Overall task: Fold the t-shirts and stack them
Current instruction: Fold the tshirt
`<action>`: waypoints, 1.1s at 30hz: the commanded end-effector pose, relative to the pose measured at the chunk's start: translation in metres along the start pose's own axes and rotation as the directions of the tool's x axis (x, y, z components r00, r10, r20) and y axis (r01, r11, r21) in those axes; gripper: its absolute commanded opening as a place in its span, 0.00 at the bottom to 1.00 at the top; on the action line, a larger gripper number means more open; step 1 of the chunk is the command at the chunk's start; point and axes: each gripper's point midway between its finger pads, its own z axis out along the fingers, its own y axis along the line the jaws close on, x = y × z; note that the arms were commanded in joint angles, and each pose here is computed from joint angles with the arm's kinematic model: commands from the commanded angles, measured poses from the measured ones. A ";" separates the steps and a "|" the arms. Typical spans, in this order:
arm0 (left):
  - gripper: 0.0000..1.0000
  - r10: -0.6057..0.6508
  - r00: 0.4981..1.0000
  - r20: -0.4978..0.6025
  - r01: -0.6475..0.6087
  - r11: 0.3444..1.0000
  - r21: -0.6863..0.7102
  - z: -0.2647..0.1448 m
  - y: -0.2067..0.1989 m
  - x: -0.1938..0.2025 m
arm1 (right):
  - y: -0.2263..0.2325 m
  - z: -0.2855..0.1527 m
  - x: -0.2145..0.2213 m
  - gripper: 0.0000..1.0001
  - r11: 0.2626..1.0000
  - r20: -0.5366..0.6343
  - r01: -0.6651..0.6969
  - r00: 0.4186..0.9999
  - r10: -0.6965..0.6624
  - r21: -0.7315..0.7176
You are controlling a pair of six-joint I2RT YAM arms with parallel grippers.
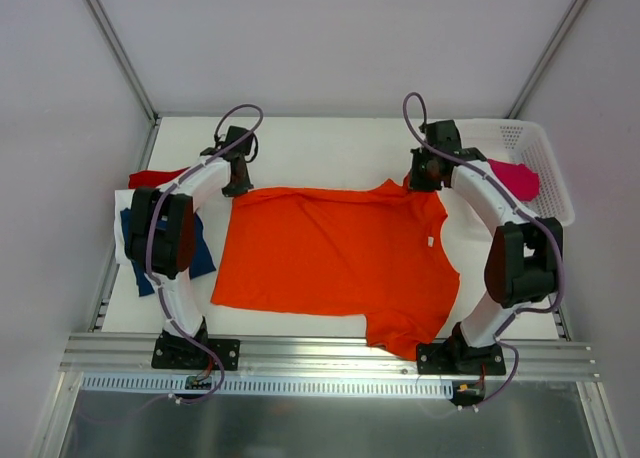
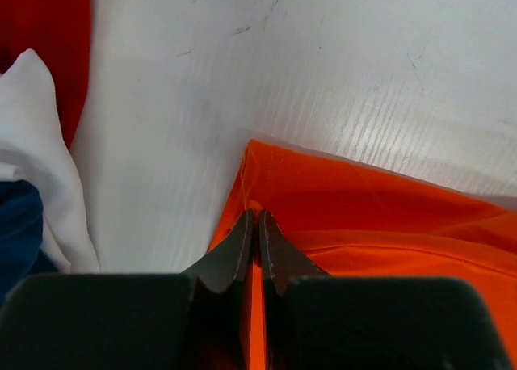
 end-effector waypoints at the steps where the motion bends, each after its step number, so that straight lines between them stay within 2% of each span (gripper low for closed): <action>1: 0.00 -0.033 0.997 0.070 0.033 0.999 -0.004 -0.025 0.006 -0.012 | 0.003 -0.029 -0.003 0.01 1.000 0.058 0.011 0.998 -0.011 0.001; 11: 0.00 -0.020 0.998 0.067 0.020 1.000 -0.002 -0.033 0.012 -0.002 | -0.010 -0.055 0.024 0.00 0.997 0.057 0.000 0.998 -0.004 0.076; 33: 0.00 0.023 1.000 0.019 -0.022 0.999 -0.033 -0.022 0.017 0.019 | -0.013 -0.061 0.084 0.00 0.990 0.004 0.011 1.000 -0.012 0.138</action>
